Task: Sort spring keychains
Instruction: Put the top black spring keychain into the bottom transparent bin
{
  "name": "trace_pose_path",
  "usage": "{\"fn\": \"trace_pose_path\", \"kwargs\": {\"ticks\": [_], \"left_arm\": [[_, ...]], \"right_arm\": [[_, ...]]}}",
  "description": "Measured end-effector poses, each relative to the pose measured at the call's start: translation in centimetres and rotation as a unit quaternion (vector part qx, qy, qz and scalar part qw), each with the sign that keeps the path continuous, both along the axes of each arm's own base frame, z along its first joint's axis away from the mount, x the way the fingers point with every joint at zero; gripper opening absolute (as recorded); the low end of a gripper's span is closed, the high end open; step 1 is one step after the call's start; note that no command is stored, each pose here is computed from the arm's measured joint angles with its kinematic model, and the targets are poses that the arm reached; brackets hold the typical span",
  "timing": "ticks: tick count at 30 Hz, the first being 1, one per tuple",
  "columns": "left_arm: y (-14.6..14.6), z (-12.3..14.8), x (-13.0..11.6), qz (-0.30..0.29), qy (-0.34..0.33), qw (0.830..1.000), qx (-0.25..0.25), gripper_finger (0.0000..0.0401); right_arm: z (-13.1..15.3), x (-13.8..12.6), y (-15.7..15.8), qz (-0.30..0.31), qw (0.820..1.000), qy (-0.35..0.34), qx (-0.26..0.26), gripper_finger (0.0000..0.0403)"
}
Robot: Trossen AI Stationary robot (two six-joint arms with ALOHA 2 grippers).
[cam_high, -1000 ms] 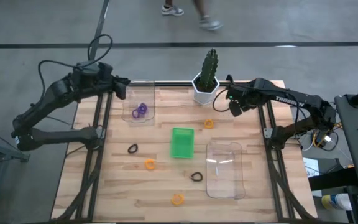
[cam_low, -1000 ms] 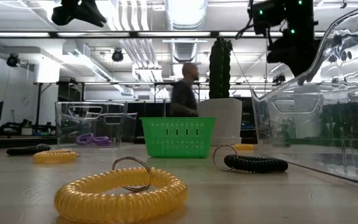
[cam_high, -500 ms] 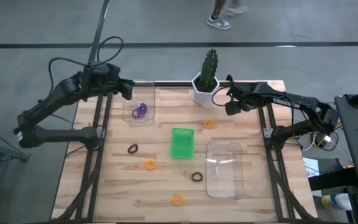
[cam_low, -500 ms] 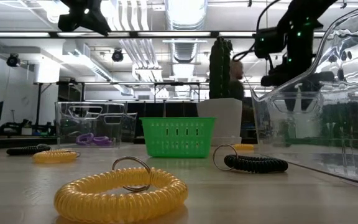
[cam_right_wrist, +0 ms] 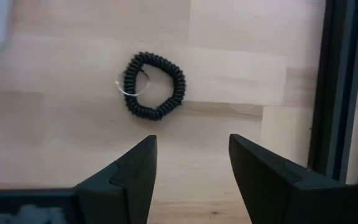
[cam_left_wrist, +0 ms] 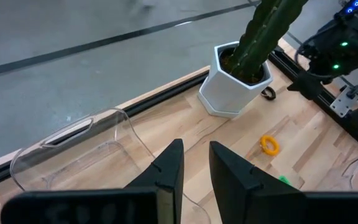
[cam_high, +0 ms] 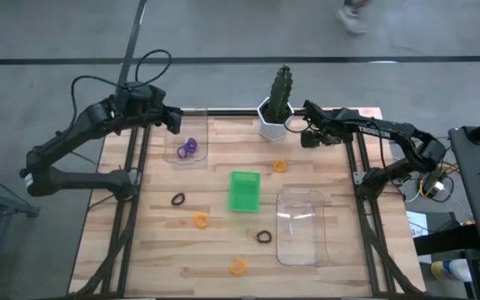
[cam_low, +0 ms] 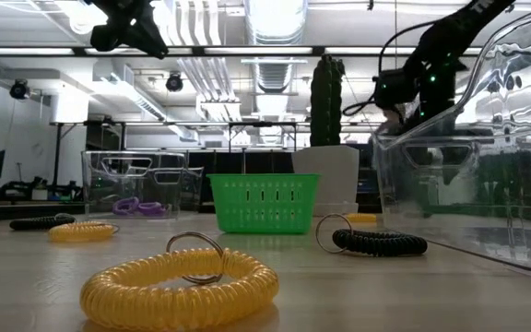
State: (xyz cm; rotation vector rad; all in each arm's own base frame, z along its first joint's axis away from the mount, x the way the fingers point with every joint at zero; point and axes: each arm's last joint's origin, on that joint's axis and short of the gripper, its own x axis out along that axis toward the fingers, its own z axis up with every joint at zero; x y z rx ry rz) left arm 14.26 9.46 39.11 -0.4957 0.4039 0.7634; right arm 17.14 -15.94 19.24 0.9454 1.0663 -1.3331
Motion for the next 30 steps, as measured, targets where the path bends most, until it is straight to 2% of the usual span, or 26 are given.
{"fn": "trace_pose_path", "kwargs": {"ticks": [14, 30], "left_arm": [[0.0, 0.0, 0.0, 0.000, 0.000, 1.000, -0.001, 0.0069], [0.0, 0.0, 0.0, 0.000, 0.000, 1.000, -0.001, 0.0069]], "right_arm": [[-2.4, 1.3, -2.7, -0.030, 0.999, 0.015, 0.041, 0.0196], [-4.8, 1.8, -3.1, -0.033, 0.996, 0.057, 0.064, 0.0196]]}}
